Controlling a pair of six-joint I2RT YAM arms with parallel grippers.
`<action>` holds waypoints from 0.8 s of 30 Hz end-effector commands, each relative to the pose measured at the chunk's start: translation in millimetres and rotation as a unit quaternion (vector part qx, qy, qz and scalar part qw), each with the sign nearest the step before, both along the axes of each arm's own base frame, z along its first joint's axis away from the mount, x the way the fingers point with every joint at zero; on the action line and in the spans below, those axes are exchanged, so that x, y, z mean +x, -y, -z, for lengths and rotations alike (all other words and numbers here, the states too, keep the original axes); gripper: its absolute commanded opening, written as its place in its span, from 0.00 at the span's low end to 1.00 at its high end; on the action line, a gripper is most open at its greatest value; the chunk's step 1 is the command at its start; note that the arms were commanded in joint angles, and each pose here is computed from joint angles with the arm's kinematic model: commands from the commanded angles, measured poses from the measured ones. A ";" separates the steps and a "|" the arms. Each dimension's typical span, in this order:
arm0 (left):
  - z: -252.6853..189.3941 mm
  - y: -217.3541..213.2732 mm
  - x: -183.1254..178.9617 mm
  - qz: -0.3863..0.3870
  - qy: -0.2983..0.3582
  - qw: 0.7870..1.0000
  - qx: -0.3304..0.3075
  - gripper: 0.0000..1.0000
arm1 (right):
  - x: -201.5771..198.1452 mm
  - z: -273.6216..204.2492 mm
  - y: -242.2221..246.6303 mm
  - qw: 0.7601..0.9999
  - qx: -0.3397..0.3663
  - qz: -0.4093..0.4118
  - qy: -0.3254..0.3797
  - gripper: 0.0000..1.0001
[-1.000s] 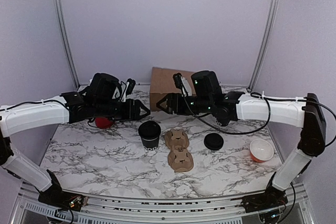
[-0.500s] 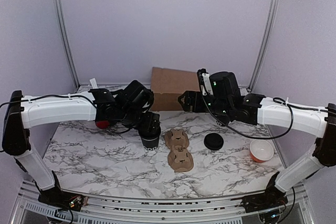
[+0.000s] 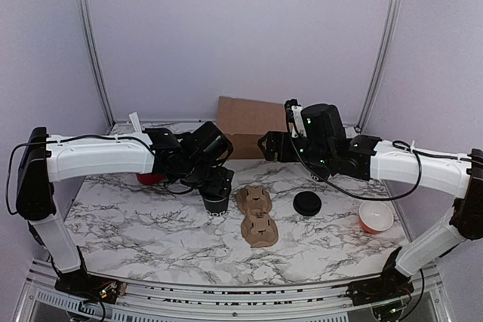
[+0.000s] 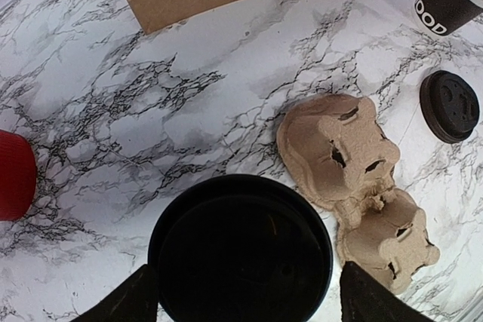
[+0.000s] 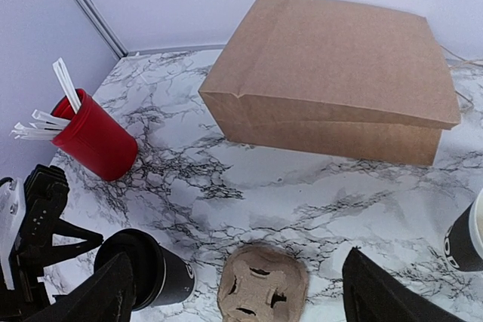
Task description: Pack the takeout coffee
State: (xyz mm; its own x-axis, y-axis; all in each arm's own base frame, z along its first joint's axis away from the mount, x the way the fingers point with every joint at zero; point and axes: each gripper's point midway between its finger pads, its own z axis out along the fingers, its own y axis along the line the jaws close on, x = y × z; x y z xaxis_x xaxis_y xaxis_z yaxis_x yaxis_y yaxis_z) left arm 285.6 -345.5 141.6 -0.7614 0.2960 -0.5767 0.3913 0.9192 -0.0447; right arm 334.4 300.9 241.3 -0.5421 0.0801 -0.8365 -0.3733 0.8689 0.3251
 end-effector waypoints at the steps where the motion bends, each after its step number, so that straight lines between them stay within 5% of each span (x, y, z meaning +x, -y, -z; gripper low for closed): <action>1: 2.9 -3.0 -0.9 -0.001 -0.001 1.000 0.024 0.81 | 2.1 -10.1 6.6 1.000 0.006 0.009 0.012 0.93; 14: 10.1 -2.3 -0.6 -0.002 0.006 0.999 0.044 0.77 | 2.0 -10.2 8.6 1.000 0.009 0.014 0.014 0.93; 24: -2.9 -12.3 -1.5 -0.013 0.022 0.999 0.043 0.64 | 4.3 -14.6 13.3 0.999 0.004 0.023 0.029 0.93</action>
State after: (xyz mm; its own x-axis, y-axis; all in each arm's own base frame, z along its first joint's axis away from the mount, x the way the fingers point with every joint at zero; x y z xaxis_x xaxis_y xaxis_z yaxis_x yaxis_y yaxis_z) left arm 286.3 -340.5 129.9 -0.7541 0.3341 -0.5654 0.3800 0.9241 0.0392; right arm 334.4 295.4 233.6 -0.5425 0.0756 -0.8366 -0.3556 0.8816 0.3103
